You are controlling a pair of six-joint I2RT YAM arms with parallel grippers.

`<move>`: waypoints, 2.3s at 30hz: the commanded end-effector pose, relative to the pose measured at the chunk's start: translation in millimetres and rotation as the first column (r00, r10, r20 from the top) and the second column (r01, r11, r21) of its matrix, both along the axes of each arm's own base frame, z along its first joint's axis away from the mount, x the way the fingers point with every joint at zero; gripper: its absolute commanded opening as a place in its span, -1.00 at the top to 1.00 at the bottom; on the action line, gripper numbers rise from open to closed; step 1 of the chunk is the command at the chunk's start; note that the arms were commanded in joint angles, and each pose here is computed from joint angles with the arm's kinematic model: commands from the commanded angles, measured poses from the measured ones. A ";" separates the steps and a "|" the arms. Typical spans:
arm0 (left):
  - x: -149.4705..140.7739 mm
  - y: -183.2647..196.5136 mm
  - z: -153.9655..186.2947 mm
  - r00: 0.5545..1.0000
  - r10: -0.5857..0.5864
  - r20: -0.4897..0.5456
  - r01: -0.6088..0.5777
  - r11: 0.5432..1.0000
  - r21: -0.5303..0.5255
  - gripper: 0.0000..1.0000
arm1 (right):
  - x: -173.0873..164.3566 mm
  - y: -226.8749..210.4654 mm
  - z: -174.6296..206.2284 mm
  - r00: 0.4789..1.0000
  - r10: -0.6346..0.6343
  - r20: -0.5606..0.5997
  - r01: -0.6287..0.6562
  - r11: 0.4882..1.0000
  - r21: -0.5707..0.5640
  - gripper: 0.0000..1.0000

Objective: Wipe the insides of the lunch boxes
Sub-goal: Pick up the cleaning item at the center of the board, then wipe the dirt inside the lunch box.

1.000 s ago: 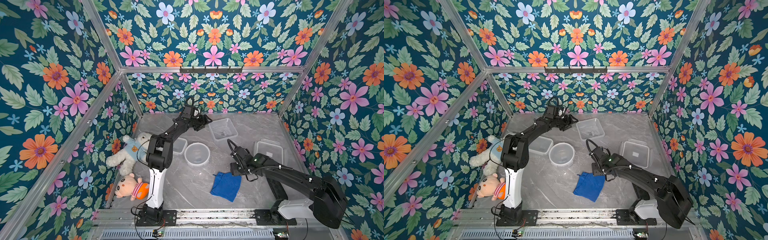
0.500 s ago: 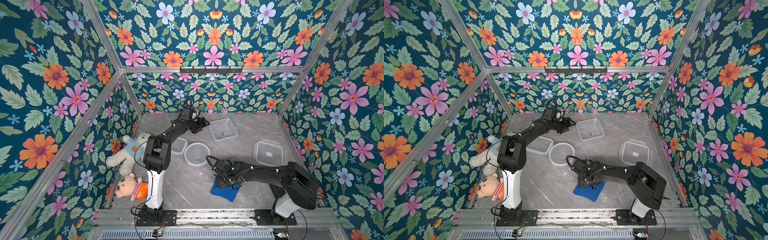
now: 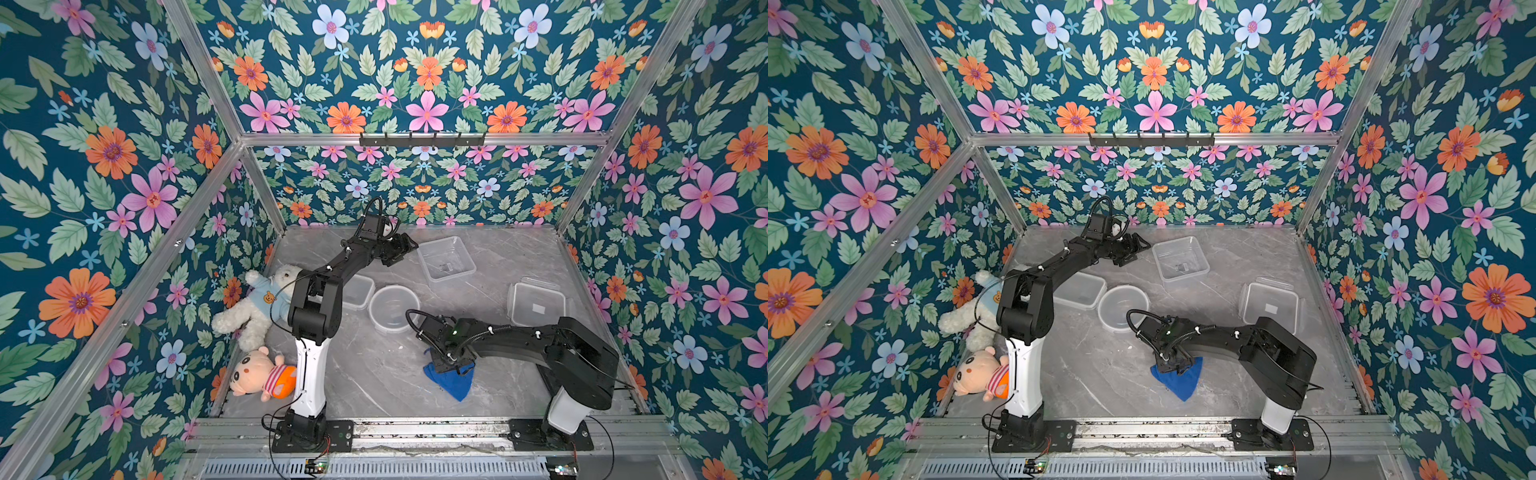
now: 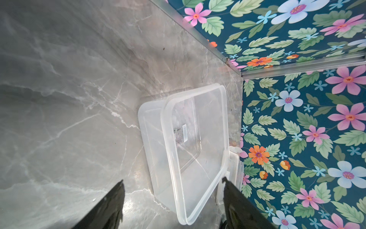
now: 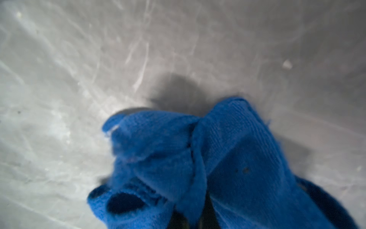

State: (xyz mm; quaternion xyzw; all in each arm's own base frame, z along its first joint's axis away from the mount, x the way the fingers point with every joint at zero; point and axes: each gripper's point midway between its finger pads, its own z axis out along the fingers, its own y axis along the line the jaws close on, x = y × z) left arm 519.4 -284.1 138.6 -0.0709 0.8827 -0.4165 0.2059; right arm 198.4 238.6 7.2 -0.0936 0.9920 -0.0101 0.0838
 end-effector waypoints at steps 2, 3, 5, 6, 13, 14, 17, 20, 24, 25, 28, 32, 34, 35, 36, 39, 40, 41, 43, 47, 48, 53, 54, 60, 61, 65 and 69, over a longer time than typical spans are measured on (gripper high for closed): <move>9.5 0.2 2.9 1.000 -0.001 0.009 0.001 1.000 0.021 -0.59 | 26.3 -48.4 13.2 0.998 -0.057 0.026 0.059 0.995 -0.084 1.00; 12.4 -0.5 3.0 1.000 -0.002 0.012 0.001 1.000 0.025 -0.59 | 39.6 -52.8 24.1 0.996 -0.072 0.052 0.075 0.996 -0.057 1.00; 16.9 -2.5 2.3 1.000 0.001 0.015 -0.001 0.999 0.035 -0.57 | 69.4 -59.5 60.3 0.985 -0.116 0.126 0.111 0.993 0.039 1.00; 18.1 -4.2 1.9 1.000 -0.002 0.016 0.001 0.999 0.042 -0.55 | 84.0 -62.5 74.9 0.979 -0.142 0.147 0.131 0.988 0.086 1.00; 17.1 -21.9 -15.8 0.999 -0.037 0.001 0.037 0.989 0.144 -0.41 | 195.3 -61.3 172.8 0.927 -0.210 0.310 0.113 0.946 0.304 1.00; 16.1 -21.7 -20.2 0.999 -0.034 -0.008 0.035 0.986 0.164 -0.40 | 209.8 -55.0 177.1 0.926 -0.188 0.326 0.090 0.952 0.293 1.00; 13.7 -20.0 -33.4 0.999 -0.025 -0.023 0.029 0.976 0.214 -0.36 | 249.5 -37.1 187.3 0.921 -0.145 0.363 0.041 0.959 0.279 1.00; 11.8 -25.5 -44.5 0.999 -0.032 -0.041 0.040 0.974 0.224 -0.31 | 283.2 -21.4 174.0 0.930 -0.100 0.354 0.009 0.968 0.251 1.00; 11.1 -39.4 -51.5 0.997 -0.052 -0.049 0.061 0.976 0.211 -0.23 | 320.5 -19.2 139.7 0.944 -0.103 0.312 0.039 0.978 0.205 1.00; 11.0 -42.1 -52.6 0.997 -0.056 -0.048 0.065 0.975 0.211 -0.21 | 326.3 -19.4 130.9 0.949 -0.108 0.297 0.047 0.977 0.208 1.00; 11.6 -49.9 -55.4 0.997 -0.065 -0.052 0.074 0.979 0.190 -0.15 | 343.1 -17.0 108.3 0.954 -0.123 0.273 0.059 0.971 0.230 1.00; 10.2 -57.8 -60.6 0.995 -0.078 -0.059 0.088 0.980 0.178 0.03 | 356.9 -12.1 80.2 0.957 -0.129 0.261 0.066 0.970 0.235 1.00; 9.9 -59.6 -61.9 0.995 -0.080 -0.062 0.089 0.981 0.172 0.11 | 360.5 -7.8 68.5 0.960 -0.132 0.247 0.070 0.967 0.246 1.00; 10.0 -61.1 -61.4 0.995 -0.082 -0.061 0.091 0.982 0.168 0.14 | 362.6 -4.7 63.4 0.962 -0.135 0.239 0.070 0.963 0.261 1.00; 9.5 -62.8 -60.8 0.995 -0.086 -0.060 0.095 0.982 0.163 0.15 | 364.2 -1.5 60.2 0.963 -0.135 0.235 0.068 0.960 0.271 1.00; 8.9 -66.6 -59.3 0.994 -0.091 -0.057 0.099 0.983 0.154 0.21 | 365.7 10.8 51.0 0.968 -0.139 0.210 0.066 0.945 0.320 1.00; 9.1 -67.3 -58.8 0.994 -0.089 -0.056 0.097 0.984 0.152 0.22 | 365.1 15.2 47.5 0.971 -0.132 0.201 0.058 0.940 0.336 1.00; 9.1 -68.6 -57.8 0.994 -0.089 -0.055 0.096 0.984 0.149 0.24 | 362.8 21.4 45.1 0.974 -0.122 0.190 0.047 0.933 0.356 1.00; 8.5 -71.3 -56.6 0.994 -0.092 -0.053 0.099 0.985 0.142 0.28 | 355.8 34.9 42.4 0.981 -0.088 0.174 0.015 0.923 0.385 1.00; 9.0 -73.9 -55.1 0.995 -0.089 -0.050 0.095 0.986 0.136 0.36 | 332.9 56.5 39.6 0.986 0.005 0.166 -0.068 0.924 0.376 1.00; 9.4 -74.1 -54.2 0.995 -0.089 -0.048 0.094 0.986 0.134 0.37 | 326.7 56.1 38.9 0.987 0.010 0.161 -0.067 0.932 0.357 1.00; 9.6 -66.6 -52.1 0.997 -0.064 -0.041 0.070 0.981 0.179 0.41 | 292.8 24.5 39.6 0.995 -0.047 0.086 0.020 0.956 0.293 1.00; 9.3 -64.4 -51.7 0.998 -0.058 -0.039 0.065 0.980 0.189 0.45 | 285.3 12.5 39.8 0.995 -0.061 0.082 0.038 0.966 0.256 1.00; 6.3 -60.7 -46.7 0.998 -0.055 -0.022 0.059 0.971 0.230 0.61 | 257.0 -53.7 46.7 0.989 -0.114 0.099 0.116 0.993 -0.014 1.00; 5.1 -60.8 -46.0 0.998 -0.058 -0.019 0.061 0.969 0.238 0.63 | 256.9 -63.3 48.9 0.986 -0.121 0.111 0.128 0.990 -0.055 1.00; -3.1 -63.8 -45.1 0.996 -0.085 -0.016 0.086 0.960 0.268 0.67 | 266.1 -94.0 52.2 0.975 -0.168 0.146 0.190 0.970 -0.150 1.00; -10.9 -65.3 -46.6 0.994 -0.108 -0.020 0.109 0.949 0.295 0.70 | 291.4 -100.6 52.1 0.963 -0.210 0.168 0.234 0.962 -0.137 1.00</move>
